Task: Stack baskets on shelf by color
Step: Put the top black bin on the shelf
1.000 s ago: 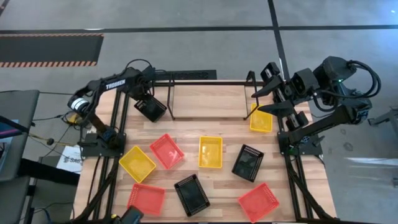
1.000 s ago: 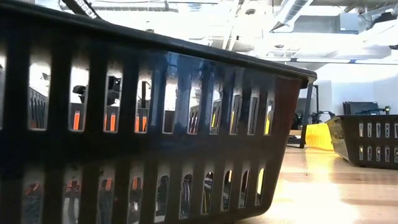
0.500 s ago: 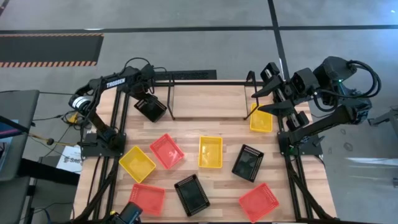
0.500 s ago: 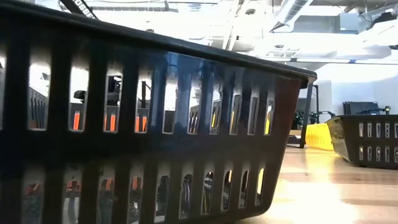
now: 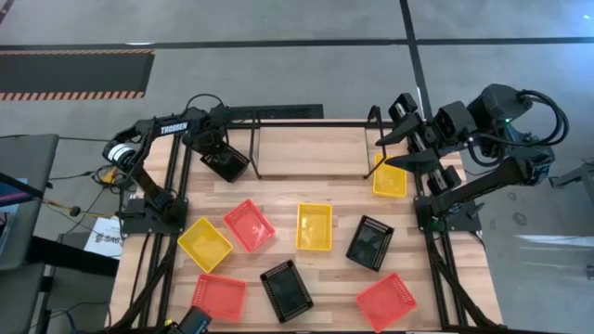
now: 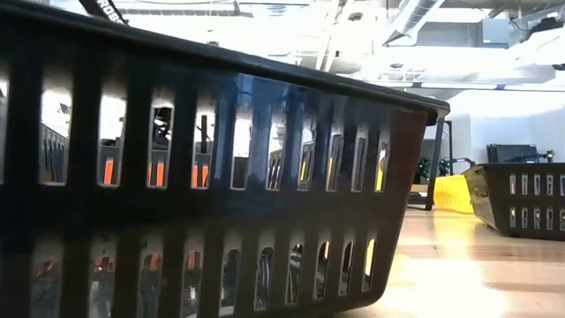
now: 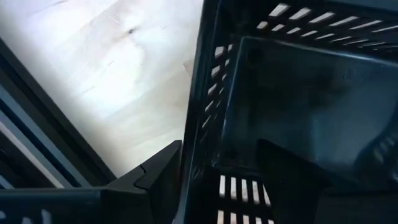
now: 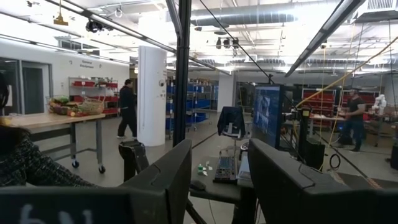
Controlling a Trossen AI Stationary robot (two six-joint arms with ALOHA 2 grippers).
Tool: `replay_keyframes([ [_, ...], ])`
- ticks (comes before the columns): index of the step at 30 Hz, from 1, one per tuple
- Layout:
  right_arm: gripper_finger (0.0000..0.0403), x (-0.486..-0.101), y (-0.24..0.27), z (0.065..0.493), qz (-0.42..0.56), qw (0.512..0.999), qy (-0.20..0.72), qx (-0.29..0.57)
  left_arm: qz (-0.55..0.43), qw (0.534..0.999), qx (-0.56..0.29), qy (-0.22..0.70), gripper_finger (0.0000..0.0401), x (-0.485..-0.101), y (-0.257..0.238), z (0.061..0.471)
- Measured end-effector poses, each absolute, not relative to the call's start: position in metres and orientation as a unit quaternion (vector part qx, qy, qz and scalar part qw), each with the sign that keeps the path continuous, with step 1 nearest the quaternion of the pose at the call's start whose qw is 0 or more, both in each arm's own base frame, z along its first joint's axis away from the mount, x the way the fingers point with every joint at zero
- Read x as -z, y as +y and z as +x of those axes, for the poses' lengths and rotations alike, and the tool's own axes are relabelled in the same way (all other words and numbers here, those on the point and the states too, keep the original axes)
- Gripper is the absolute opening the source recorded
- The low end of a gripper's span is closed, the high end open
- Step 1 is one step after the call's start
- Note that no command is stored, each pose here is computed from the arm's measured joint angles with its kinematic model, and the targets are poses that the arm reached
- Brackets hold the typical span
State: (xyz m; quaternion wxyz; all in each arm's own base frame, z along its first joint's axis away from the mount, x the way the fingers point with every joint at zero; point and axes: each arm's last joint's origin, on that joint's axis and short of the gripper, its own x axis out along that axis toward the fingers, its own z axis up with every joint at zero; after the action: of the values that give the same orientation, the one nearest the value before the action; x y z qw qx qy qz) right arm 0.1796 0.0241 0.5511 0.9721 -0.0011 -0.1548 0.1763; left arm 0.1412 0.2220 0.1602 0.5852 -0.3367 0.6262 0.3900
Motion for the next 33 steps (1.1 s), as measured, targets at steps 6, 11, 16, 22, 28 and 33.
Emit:
replay_keyframes([
  [6, 0.0178, -0.551, 0.024, 0.180, -0.001, 0.972, -0.155, -0.176, -0.328, 0.593, -0.382, 0.628, 0.0044, -0.160, 0.223, 0.142],
  [11, 0.0172, -0.551, 0.024, 0.180, -0.001, 0.972, -0.155, -0.176, -0.325, 0.606, -0.365, 0.628, 0.0004, -0.162, 0.222, 0.142],
  [16, 0.0162, -0.551, 0.024, 0.180, -0.006, 0.972, -0.155, -0.175, -0.311, 0.607, -0.352, 0.641, 0.0000, -0.184, 0.214, 0.137],
  [22, 0.0142, -0.551, 0.024, 0.180, -0.047, 0.972, -0.163, -0.166, -0.256, 0.679, -0.394, 0.564, 0.0000, -0.267, 0.201, 0.127],
  [28, 0.0079, -0.550, 0.015, 0.181, -0.088, 0.978, -0.161, -0.104, -0.182, 0.766, -0.443, 0.429, 0.0000, -0.379, 0.159, 0.104],
  [33, 0.0010, -0.546, 0.002, 0.183, -0.096, 0.983, -0.137, -0.069, -0.128, 0.820, -0.453, 0.325, 0.0000, -0.455, 0.119, 0.084],
])
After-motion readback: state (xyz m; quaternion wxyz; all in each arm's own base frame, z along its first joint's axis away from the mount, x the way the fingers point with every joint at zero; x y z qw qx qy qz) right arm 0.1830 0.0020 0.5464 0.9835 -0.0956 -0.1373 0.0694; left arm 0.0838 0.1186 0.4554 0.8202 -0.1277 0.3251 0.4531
